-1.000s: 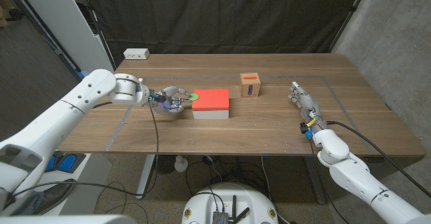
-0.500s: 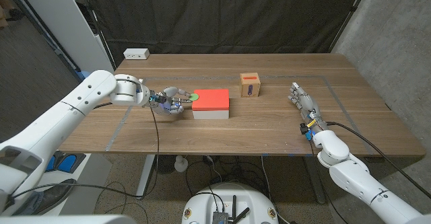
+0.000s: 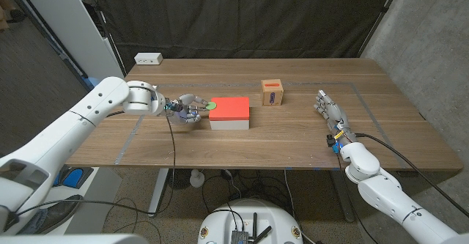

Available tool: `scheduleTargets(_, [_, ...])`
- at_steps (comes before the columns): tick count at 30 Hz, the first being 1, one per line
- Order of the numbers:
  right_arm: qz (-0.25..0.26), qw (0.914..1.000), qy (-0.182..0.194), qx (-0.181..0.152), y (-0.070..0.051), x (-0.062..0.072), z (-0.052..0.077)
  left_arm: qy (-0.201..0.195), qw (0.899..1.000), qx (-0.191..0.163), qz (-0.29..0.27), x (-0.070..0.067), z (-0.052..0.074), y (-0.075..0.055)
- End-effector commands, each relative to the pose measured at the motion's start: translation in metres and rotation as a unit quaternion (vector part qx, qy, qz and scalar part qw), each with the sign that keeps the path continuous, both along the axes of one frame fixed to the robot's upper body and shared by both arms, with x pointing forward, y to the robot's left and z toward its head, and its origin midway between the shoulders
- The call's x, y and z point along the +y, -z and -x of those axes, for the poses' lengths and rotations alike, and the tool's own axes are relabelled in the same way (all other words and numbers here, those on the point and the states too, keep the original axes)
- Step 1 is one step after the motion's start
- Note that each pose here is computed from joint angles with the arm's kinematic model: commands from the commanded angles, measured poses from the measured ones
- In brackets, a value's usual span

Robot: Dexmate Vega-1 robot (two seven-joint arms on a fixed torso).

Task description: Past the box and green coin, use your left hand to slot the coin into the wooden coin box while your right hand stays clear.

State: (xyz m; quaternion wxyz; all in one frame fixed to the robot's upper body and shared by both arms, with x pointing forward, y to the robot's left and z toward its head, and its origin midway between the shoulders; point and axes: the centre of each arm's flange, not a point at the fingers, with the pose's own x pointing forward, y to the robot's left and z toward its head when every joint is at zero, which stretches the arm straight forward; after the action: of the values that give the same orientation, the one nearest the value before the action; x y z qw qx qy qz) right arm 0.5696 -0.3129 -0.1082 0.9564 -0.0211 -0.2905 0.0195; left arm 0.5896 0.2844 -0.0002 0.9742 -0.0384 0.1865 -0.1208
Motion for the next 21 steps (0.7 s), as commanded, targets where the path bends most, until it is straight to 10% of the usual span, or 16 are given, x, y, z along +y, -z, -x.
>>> scheduleTargets(1, [-0.008, 0.9999, 0.004, -0.007, 0.001, -0.003, 0.0, -0.003, 1.0, -0.005, 0.0, -0.006, -0.003, -0.001])
scheduleTargets(21, [-0.025, 0.9997, 0.005, -0.003, 0.013, -0.005, -0.003, -0.034, 0.999, -0.022, 0.011, -0.019, -0.002, -0.003])
